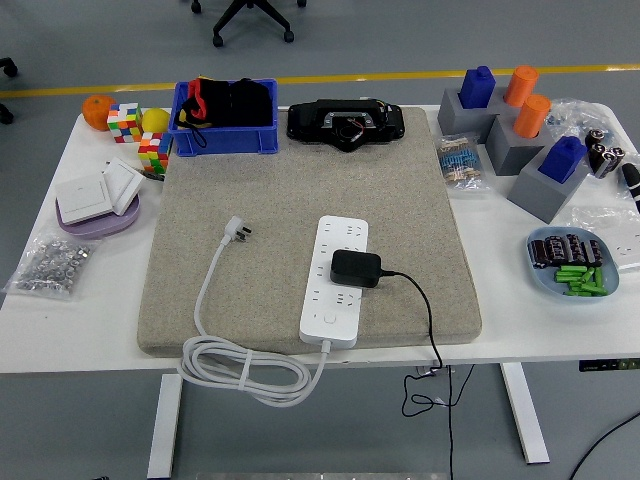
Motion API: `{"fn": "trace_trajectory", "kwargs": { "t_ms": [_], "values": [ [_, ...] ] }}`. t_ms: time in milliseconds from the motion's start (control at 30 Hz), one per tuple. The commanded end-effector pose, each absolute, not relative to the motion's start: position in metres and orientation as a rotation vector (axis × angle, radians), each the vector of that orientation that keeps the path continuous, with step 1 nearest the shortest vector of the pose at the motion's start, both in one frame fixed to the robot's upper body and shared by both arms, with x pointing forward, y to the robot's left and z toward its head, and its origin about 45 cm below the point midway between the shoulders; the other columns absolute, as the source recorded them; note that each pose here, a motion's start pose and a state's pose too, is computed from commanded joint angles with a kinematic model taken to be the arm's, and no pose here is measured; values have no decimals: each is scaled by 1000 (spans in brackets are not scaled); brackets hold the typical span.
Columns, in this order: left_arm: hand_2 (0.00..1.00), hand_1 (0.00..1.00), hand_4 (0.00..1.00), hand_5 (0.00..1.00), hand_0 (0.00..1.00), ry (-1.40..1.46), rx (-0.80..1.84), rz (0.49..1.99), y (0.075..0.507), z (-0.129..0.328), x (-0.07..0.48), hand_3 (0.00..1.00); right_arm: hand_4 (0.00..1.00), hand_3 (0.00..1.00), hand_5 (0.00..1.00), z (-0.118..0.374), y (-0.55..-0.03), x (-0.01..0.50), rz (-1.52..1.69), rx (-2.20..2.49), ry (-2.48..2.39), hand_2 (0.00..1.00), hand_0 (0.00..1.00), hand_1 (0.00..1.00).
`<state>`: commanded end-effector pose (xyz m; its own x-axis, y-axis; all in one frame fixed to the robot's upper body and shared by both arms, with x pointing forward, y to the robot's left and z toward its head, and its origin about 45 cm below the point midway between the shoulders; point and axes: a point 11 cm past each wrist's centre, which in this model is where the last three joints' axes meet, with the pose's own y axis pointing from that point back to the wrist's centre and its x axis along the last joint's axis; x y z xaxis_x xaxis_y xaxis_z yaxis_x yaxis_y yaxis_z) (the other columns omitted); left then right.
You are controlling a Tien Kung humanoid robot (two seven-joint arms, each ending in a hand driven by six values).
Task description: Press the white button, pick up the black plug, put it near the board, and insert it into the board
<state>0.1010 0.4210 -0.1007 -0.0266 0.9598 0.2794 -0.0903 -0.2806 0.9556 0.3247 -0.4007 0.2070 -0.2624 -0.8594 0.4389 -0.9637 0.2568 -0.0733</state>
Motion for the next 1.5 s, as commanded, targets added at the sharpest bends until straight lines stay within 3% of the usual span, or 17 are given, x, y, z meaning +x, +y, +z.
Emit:
{"fn": "trace_trajectory", "kwargs": {
  "t_ms": [133,167,533,567,733,767,933,967,1133,1167,1333,1367,1500],
  "values": [
    [998,998,824,937,998,1005,1317,1494,425,-99,102,998,998,966,939,206,-401,325,471,1677,-2220,957,998,992],
    [998,998,863,998,998,996,1318,1494,427,-99,102,998,998,963,931,206,-401,325,471,1677,-2219,956,998,990],
    [998,998,881,998,998,910,1327,1497,429,-98,105,998,998,961,924,203,-399,324,465,1679,-2209,955,998,990],
    [913,973,876,855,967,892,1313,1503,428,-98,108,998,998,956,923,203,-399,324,465,1679,-2208,953,998,988],
    [913,973,876,855,967,792,1249,1562,423,-97,118,998,998,956,923,203,-400,323,469,1673,-2207,953,998,988],
    [462,561,844,571,604,780,1239,1571,423,-96,120,523,998,946,921,203,-400,323,471,1673,-2207,951,998,989],
    [462,561,844,571,604,744,1228,1597,427,-94,124,523,998,946,921,204,-400,324,475,1671,-2207,951,998,989],
    [274,293,794,342,314,739,1228,1603,428,-93,124,288,998,933,918,204,-400,324,474,1671,-2206,944,998,986],
    [274,293,794,342,314,722,1221,1622,431,-91,125,288,998,933,918,204,-401,323,470,1670,-2204,944,998,986],
    [153,129,743,256,211,719,1219,1624,431,-91,125,138,998,930,915,204,-401,323,470,1670,-2204,938,998,984],
    [153,129,743,256,211,669,1207,1629,433,-89,128,138,998,930,915,203,-401,323,464,1669,-2201,938,998,984],
    [83,47,567,265,130,656,1200,1633,433,-89,129,48,998,925,914,203,-401,323,464,1669,-2200,932,998,982],
    [83,47,567,265,130,604,1166,1653,436,-85,134,48,998,925,914,204,-400,323,466,1667,-2197,932,998,982]
  ]
}}
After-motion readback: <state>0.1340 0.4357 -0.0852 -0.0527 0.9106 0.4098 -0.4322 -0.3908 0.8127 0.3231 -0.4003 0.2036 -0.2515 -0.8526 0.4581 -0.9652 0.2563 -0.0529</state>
